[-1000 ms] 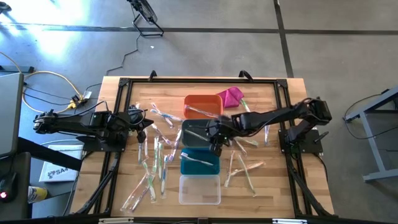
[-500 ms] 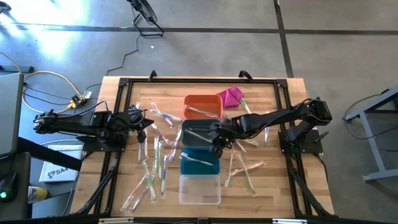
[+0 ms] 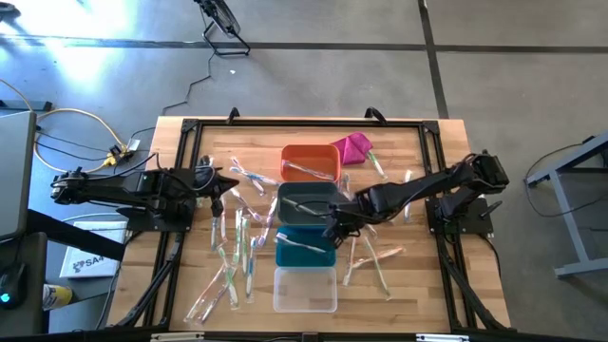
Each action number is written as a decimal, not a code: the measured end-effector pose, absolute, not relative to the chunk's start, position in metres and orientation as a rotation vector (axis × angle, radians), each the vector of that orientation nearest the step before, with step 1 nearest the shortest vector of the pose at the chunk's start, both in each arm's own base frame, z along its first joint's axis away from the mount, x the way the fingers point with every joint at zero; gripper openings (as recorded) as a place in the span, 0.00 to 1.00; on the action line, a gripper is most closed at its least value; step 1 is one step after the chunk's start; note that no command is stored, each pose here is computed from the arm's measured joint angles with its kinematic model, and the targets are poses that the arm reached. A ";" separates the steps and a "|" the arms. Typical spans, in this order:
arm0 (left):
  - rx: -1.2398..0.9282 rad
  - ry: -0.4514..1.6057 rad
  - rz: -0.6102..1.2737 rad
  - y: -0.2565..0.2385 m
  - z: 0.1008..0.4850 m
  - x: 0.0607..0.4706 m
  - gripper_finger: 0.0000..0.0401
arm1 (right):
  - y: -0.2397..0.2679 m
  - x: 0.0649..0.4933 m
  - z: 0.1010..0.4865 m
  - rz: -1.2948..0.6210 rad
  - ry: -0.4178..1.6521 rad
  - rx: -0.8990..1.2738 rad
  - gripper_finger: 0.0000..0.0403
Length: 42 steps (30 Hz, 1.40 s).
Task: Pick & Place Toothbrushes
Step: Put the orange toothbrush into the transparent bin
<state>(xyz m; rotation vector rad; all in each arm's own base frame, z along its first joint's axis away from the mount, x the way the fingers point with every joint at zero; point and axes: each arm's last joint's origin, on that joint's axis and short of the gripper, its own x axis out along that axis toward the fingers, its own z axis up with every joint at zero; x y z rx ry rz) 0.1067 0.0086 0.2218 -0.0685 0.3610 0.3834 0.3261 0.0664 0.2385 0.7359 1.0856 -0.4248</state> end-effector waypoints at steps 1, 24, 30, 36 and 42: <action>-0.060 0.359 0.382 0.009 0.222 0.107 0.01 | 0.068 0.325 0.238 -0.432 1.092 0.742 0.15; -0.045 0.365 0.379 0.009 0.222 0.107 0.01 | 0.085 0.313 0.235 -0.559 1.236 1.102 0.15; -0.014 0.366 0.372 0.009 0.222 0.107 0.01 | 0.094 0.303 0.233 -0.697 1.239 1.087 0.15; 0.015 0.328 0.364 0.009 0.226 0.108 0.01 | 0.106 0.298 0.232 -0.785 1.181 1.091 0.21; 0.015 0.329 0.364 0.009 0.226 0.109 0.01 | 0.116 0.295 0.233 -0.796 1.165 1.139 0.34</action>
